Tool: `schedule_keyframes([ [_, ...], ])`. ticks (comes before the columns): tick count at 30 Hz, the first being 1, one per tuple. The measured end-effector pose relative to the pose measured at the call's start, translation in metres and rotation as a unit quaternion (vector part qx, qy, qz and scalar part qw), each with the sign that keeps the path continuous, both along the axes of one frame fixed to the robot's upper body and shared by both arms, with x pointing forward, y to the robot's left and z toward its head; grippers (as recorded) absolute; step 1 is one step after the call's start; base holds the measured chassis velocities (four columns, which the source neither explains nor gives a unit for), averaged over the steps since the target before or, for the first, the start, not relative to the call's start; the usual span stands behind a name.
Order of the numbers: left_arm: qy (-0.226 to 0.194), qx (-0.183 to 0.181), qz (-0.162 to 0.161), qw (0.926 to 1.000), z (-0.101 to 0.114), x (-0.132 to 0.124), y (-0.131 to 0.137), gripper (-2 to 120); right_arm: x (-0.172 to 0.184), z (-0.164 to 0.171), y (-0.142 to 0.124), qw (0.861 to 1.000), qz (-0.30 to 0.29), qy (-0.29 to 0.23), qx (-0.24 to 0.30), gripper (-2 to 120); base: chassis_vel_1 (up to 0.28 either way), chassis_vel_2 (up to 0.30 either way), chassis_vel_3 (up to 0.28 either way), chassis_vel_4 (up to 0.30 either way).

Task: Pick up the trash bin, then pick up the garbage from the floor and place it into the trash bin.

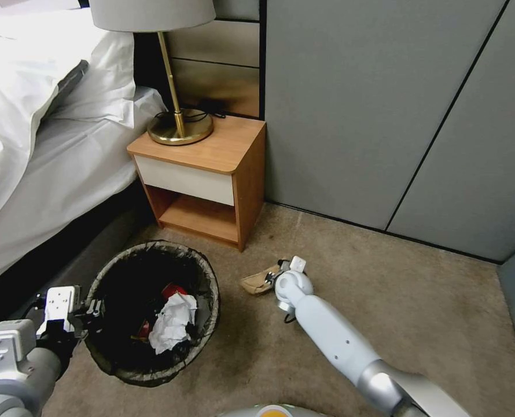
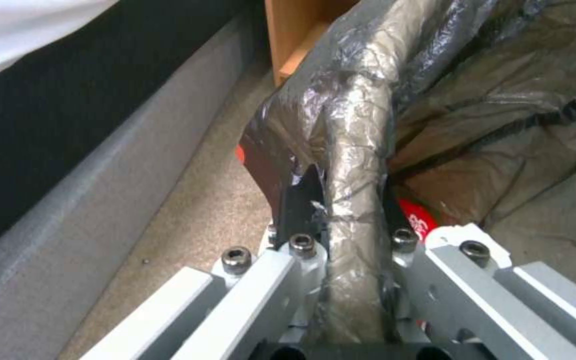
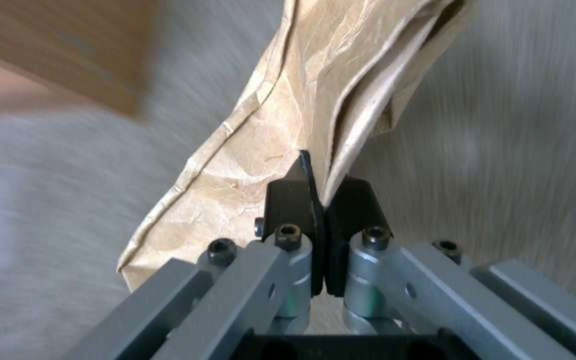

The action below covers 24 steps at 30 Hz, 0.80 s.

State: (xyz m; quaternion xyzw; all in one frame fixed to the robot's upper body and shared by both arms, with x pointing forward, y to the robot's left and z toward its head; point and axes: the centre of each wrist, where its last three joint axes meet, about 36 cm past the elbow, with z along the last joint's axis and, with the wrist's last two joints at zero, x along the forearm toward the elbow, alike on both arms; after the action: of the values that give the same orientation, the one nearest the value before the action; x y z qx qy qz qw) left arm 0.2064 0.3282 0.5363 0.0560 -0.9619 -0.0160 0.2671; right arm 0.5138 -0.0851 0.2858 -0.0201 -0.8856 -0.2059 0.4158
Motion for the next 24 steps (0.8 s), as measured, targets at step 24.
schedule_keyframes([
  [24,-0.001,-0.005,-0.012,0.9999,0.001,0.002,-0.001,1,-0.1,0.271,-0.066,0.918,0.224,-0.328,0.012,0,0.0,0.0,0.0,0.0],
])
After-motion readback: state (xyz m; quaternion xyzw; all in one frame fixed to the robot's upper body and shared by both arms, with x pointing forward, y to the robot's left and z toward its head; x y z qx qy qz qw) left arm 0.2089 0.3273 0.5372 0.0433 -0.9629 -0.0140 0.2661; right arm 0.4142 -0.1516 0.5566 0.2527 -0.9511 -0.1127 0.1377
